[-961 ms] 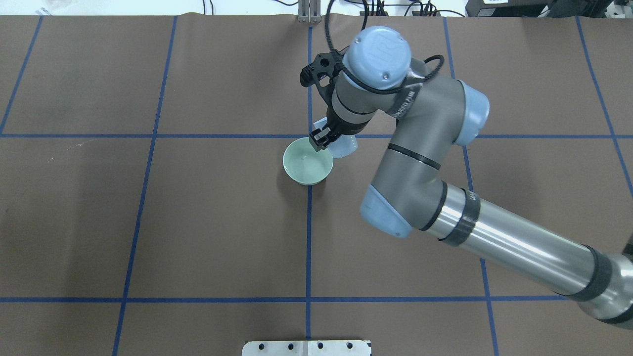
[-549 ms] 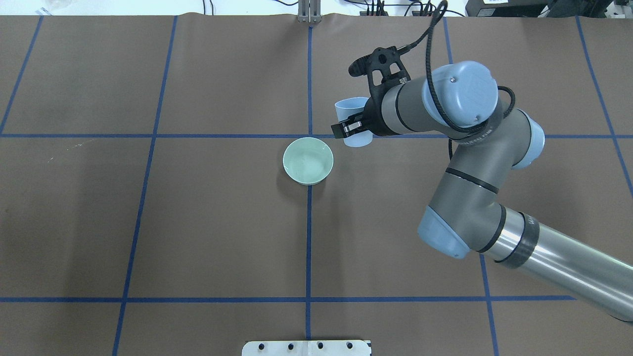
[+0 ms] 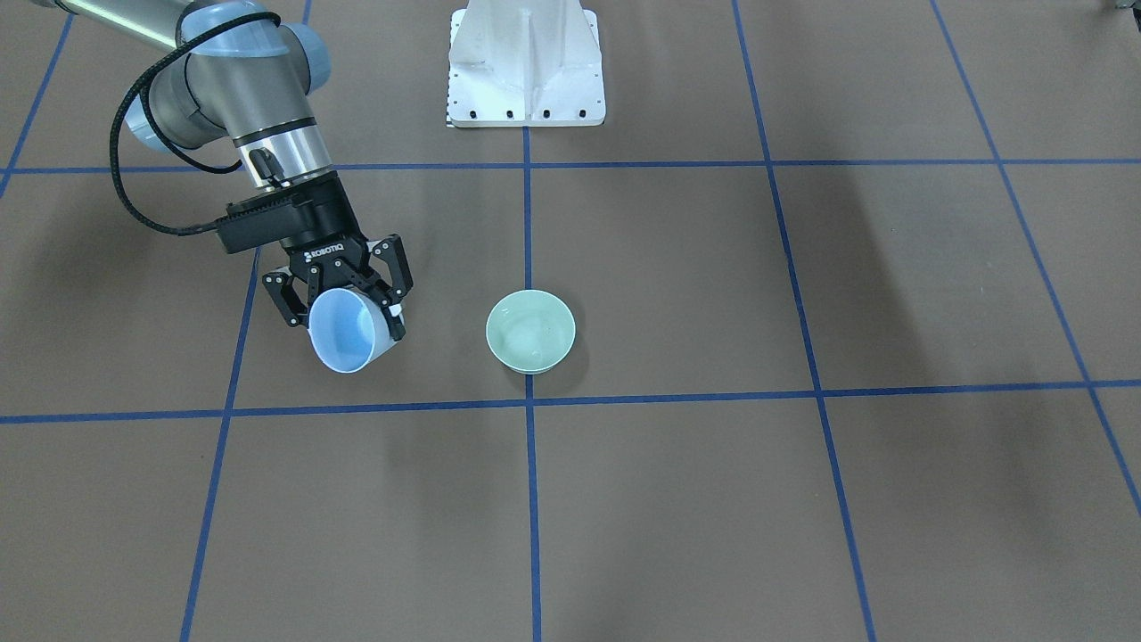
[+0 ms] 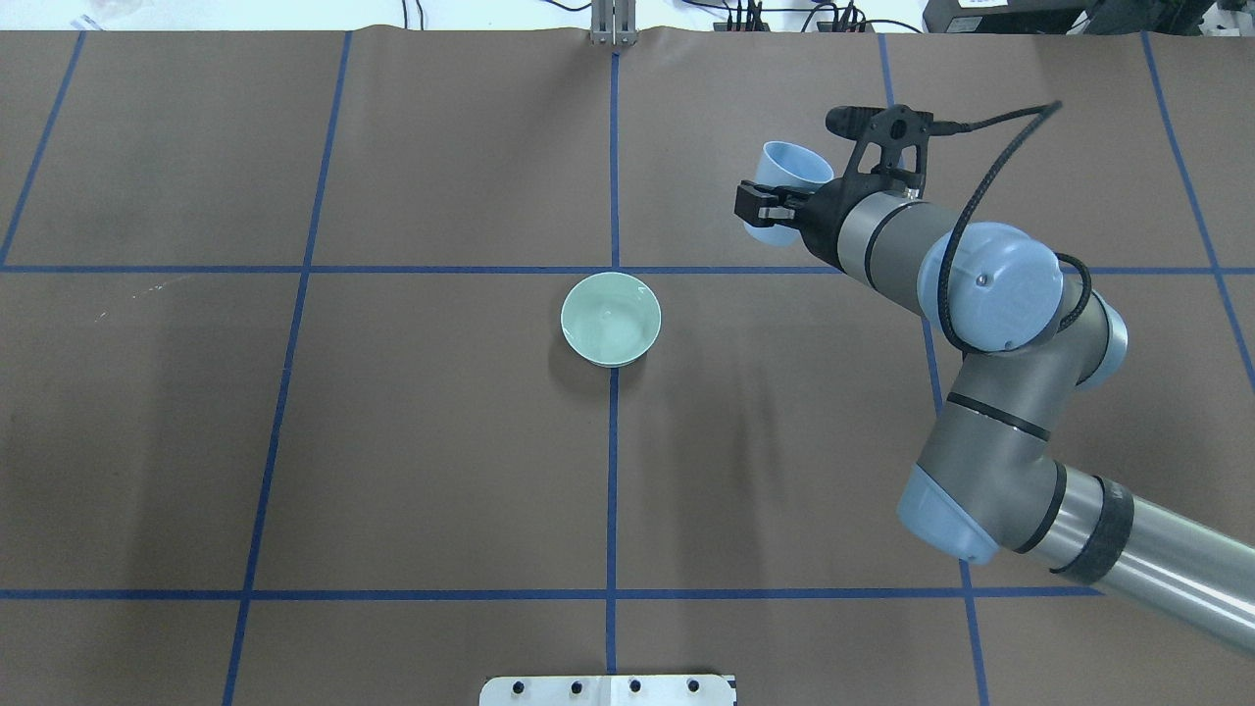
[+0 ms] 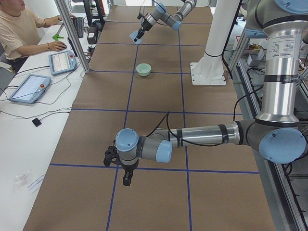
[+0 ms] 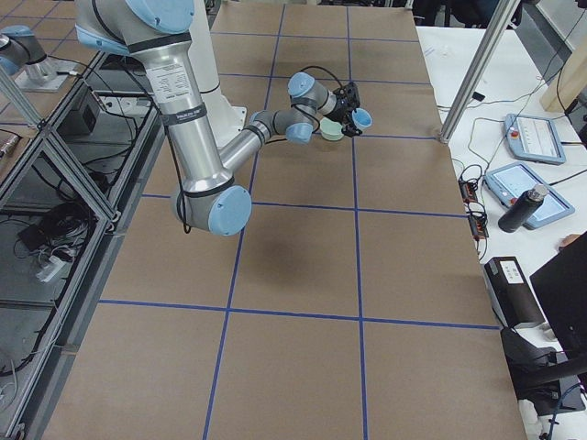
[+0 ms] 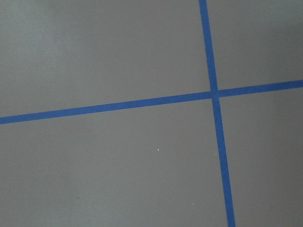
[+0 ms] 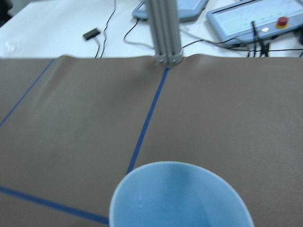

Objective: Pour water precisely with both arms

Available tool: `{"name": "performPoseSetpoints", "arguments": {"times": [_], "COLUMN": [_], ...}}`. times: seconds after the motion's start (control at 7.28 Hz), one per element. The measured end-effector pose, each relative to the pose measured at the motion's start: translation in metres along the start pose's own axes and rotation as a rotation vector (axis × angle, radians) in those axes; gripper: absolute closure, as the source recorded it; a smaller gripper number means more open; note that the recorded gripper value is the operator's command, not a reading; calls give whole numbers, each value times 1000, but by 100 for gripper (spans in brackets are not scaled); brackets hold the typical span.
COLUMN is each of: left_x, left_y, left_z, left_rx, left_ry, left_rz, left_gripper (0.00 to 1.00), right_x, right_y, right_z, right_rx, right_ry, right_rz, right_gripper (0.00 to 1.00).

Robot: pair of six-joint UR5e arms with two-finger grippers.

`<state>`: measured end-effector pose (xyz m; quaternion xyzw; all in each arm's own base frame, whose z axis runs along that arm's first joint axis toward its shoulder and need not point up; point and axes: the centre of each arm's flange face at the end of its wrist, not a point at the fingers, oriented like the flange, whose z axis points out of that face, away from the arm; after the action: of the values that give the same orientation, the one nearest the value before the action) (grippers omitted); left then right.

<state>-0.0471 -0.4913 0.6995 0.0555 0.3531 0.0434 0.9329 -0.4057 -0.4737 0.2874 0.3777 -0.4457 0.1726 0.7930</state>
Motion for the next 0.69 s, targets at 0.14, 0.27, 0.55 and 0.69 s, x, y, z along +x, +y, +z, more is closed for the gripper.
{"name": "performPoseSetpoints", "arguments": {"times": [0.14,0.27,0.55,0.69], "left_x": [0,0,1,1], "left_y": [0,0,0,-1], "left_z": [0,0,0,-1], "left_rx": [0,1,1,2], "left_ry": [0,0,0,0], "left_rz": [0,0,1,3], "left_gripper": [0,0,0,0], "right_x": [32,78,173,212], "right_y": [15,30,56,70], "right_z": [2,2,-7,-11], "right_rx": [89,180,303,341], "right_ry": [91,196,376,442], "right_rz": [11,7,-53,-84], "right_gripper": [100,100,96,80]}}
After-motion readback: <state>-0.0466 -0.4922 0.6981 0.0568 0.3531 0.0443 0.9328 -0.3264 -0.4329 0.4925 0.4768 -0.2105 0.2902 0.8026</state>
